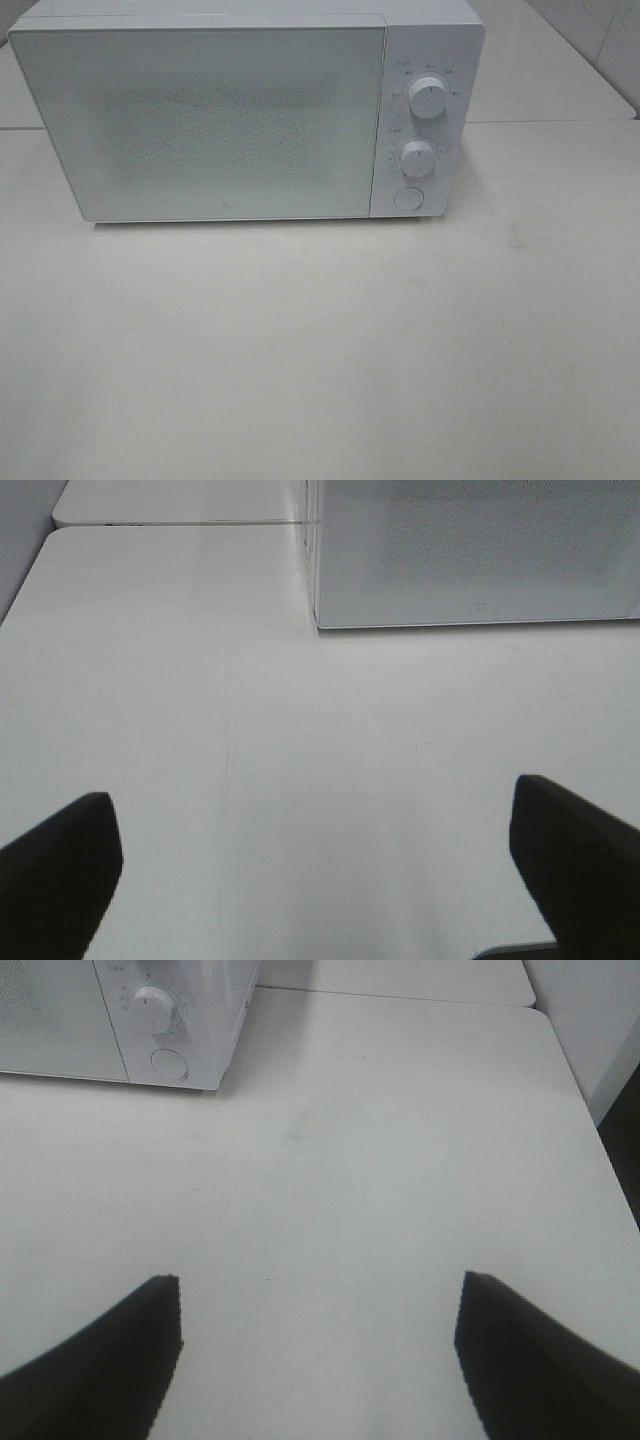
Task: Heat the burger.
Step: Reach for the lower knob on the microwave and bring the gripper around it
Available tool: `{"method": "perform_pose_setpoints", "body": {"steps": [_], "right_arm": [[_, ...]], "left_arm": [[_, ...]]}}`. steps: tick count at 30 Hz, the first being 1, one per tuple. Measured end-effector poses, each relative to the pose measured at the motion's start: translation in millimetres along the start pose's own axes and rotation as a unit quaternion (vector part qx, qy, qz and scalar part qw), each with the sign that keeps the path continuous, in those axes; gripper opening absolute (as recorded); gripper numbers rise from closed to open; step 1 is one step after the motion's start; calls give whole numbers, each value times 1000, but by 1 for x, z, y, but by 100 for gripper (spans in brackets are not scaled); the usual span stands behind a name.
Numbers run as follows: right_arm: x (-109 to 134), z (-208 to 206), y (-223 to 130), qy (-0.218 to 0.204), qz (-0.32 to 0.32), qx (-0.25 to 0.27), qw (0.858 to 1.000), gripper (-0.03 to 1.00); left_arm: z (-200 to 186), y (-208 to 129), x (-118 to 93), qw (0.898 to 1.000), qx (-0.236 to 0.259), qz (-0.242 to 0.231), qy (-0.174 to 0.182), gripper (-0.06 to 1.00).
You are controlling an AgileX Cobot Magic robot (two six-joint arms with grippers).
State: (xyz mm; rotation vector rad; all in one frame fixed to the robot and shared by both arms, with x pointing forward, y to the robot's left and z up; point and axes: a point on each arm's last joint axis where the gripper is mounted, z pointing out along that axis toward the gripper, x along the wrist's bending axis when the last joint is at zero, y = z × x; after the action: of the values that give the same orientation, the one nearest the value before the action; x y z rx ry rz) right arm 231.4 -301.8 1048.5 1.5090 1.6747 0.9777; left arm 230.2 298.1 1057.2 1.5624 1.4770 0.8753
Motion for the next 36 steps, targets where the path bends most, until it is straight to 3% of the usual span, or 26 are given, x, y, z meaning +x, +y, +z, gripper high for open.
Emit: {"method": "perform_pose_setpoints", "body": {"steps": [24,36], "right_arm": [[0,-1,3,3,9,-13,1000,74],[2,30,43,5,18,-36,999,74]], "left_arm": [[0,0,0,1000,0,0,0,97],[0,0,0,1000,0,0,0,97]]}}
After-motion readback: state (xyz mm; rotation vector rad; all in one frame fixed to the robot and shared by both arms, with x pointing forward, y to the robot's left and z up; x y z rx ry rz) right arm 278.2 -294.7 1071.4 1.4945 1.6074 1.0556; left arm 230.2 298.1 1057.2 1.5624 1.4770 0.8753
